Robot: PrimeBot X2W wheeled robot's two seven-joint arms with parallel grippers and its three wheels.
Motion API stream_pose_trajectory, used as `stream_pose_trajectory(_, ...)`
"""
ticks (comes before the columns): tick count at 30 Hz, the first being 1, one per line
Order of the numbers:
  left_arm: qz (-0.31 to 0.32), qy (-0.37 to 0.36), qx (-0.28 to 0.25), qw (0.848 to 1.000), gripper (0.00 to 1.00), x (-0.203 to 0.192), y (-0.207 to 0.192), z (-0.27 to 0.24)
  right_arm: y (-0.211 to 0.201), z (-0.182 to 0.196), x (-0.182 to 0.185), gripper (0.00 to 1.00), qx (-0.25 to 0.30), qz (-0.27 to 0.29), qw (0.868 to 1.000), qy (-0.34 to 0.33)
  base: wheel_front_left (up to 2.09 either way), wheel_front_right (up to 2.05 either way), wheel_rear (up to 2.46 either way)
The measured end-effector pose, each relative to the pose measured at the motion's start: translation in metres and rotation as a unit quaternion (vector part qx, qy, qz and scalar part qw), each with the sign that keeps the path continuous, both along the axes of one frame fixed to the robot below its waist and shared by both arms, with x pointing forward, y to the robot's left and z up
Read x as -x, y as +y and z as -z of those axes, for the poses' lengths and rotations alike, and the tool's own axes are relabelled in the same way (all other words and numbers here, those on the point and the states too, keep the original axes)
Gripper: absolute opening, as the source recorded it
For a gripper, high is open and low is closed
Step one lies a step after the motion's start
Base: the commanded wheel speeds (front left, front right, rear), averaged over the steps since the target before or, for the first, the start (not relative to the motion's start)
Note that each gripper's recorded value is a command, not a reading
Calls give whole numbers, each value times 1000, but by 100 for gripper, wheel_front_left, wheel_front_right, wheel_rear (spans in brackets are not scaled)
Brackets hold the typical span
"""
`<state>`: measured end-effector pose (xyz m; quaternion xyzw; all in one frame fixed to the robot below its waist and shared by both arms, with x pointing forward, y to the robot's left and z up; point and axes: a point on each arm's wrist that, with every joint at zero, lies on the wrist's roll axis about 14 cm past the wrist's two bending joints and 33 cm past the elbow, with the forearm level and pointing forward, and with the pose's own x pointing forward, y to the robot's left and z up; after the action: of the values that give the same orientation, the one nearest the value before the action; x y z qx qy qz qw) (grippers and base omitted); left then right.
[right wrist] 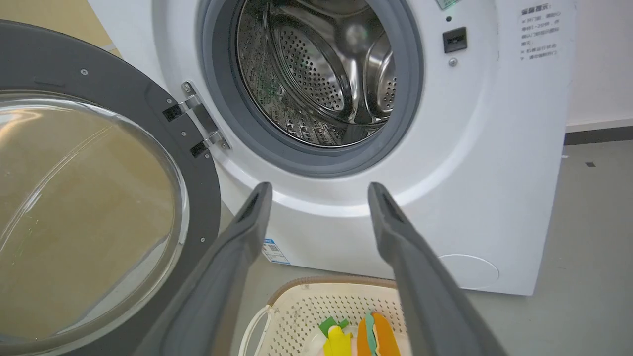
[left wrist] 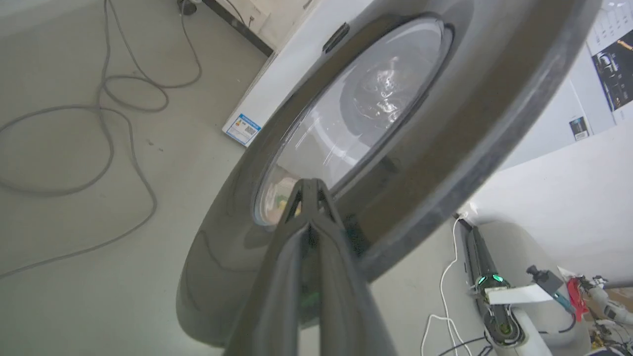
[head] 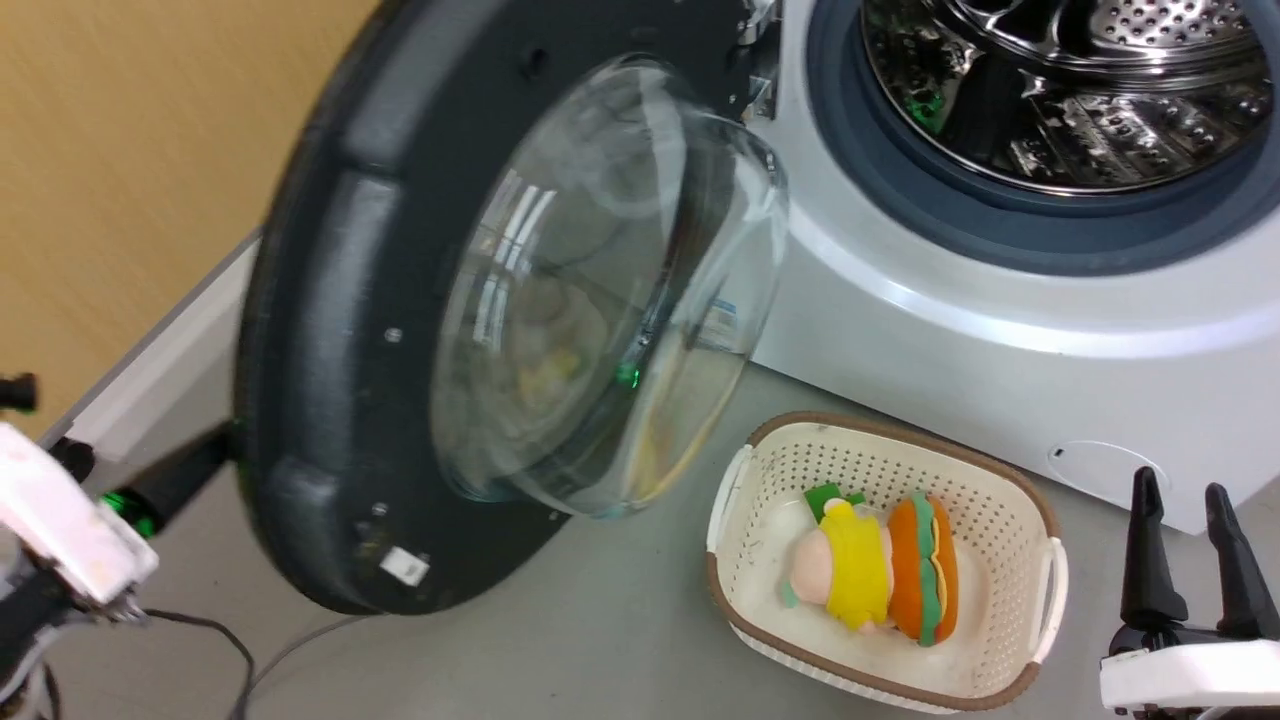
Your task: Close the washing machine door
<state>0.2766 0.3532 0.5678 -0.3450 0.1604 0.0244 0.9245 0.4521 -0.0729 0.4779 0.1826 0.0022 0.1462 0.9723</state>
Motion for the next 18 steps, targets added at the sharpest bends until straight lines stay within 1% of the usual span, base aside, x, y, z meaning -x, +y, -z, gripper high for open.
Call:
stream_pose_trajectory(3, 30, 3, -5, 1000, 0, 0, -20, 3, 2, -1, -1, 100, -3, -1, 1000, 0, 0, 0, 0)
stream_pose_trajectory(7, 81, -9, -10, 997, 0, -6, -57, 1, 5, -3, 0, 100, -3, -6, 1000, -2, 0, 0, 0)
stream_pose_trajectory(14, 170, -51, -2, 984, 0, -23, -127, -7, 1, -7, 0, 100, -5, -1, 1000, -8, 0, 0, 0)
stream_pose_trajectory(18, 210, -75, 17, 975, 0, -32, -164, -9, -9, -6, 1, 100, -4, 13, 1000, -7, 0, 0, 0)
